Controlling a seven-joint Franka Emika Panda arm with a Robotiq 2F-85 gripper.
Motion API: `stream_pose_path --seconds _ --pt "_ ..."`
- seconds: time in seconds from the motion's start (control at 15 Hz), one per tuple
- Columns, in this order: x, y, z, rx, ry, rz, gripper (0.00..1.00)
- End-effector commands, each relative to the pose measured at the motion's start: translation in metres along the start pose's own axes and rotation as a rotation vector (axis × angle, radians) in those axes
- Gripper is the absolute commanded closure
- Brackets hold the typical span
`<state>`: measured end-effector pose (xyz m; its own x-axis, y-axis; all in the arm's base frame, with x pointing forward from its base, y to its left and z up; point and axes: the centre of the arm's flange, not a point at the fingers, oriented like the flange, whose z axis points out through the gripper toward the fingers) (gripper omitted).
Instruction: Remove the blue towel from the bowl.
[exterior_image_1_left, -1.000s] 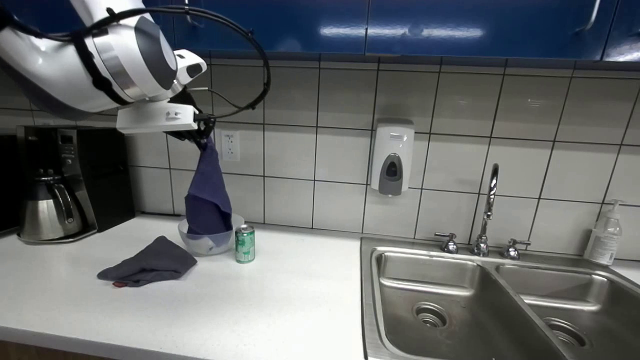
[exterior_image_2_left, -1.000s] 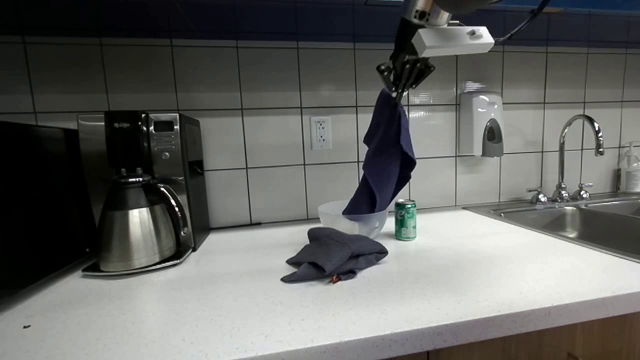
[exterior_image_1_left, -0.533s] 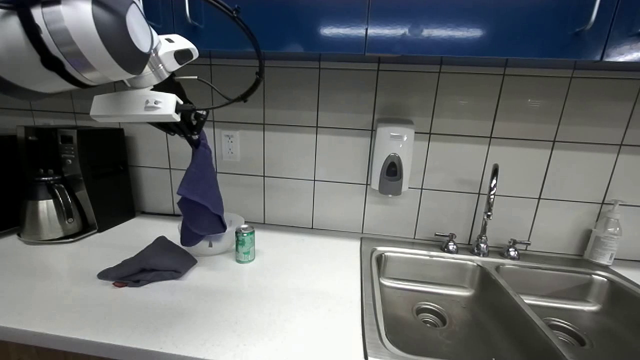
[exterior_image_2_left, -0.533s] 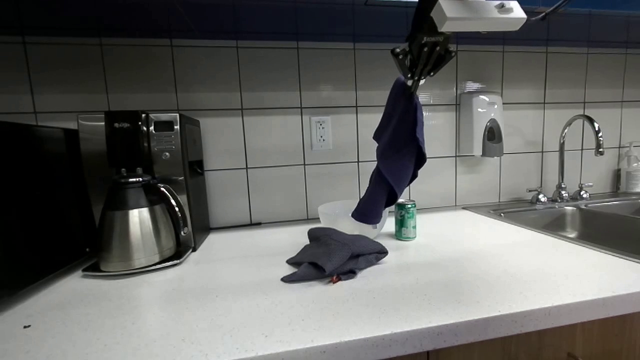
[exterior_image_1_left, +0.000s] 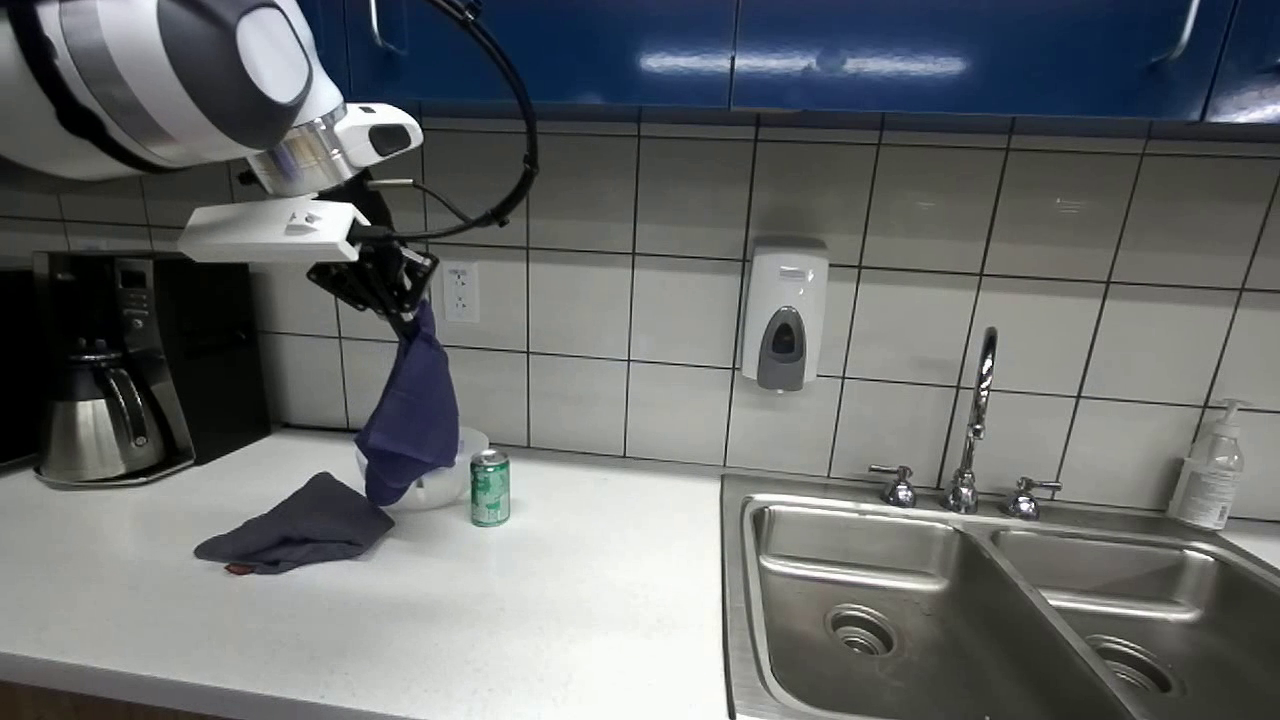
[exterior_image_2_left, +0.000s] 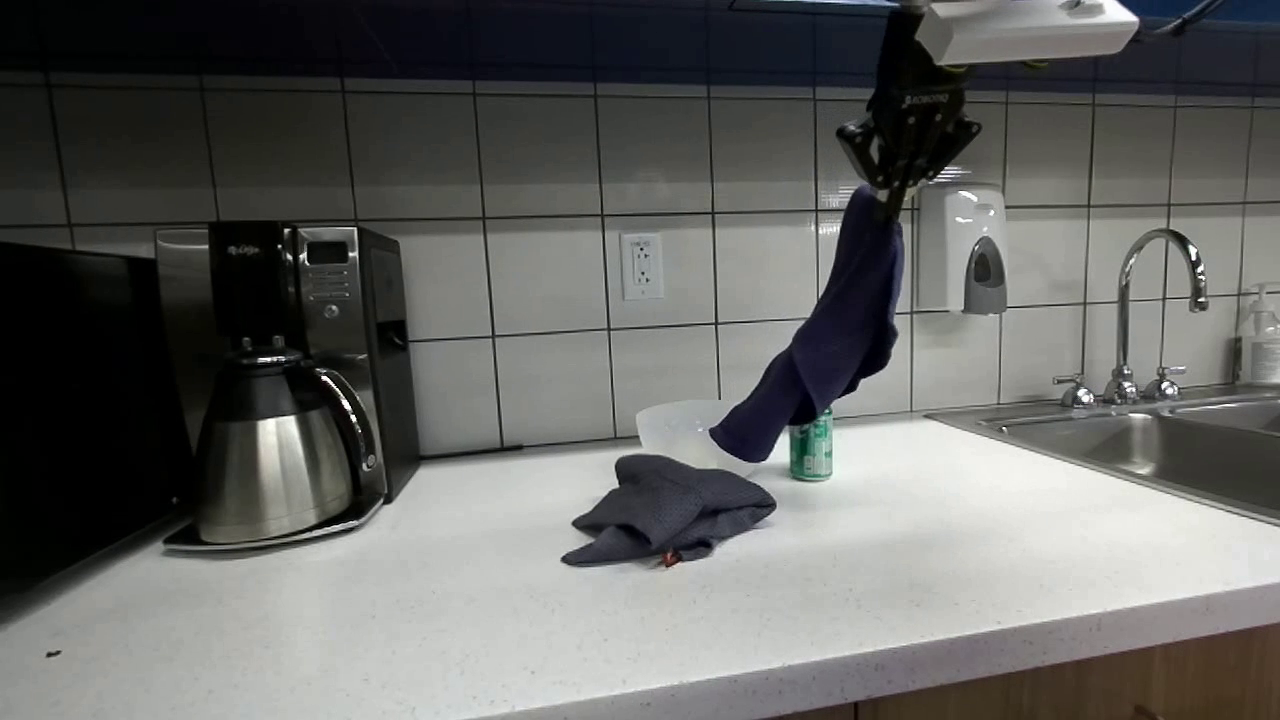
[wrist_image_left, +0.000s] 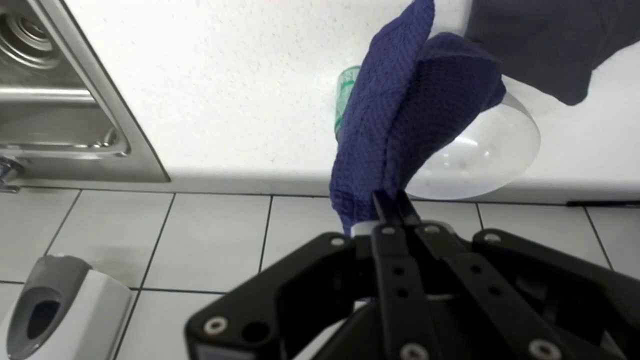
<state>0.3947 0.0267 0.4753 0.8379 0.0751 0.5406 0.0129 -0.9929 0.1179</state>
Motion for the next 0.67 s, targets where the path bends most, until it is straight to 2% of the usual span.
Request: stream_pose_path --seconds 0.0,0.6 --pt "-0.019 0.015 -0.009 -0.039 -0.103 0.018 0.99" --pt "-0.048 0.029 0.03 -0.112 -0.341 0.032 0.99"
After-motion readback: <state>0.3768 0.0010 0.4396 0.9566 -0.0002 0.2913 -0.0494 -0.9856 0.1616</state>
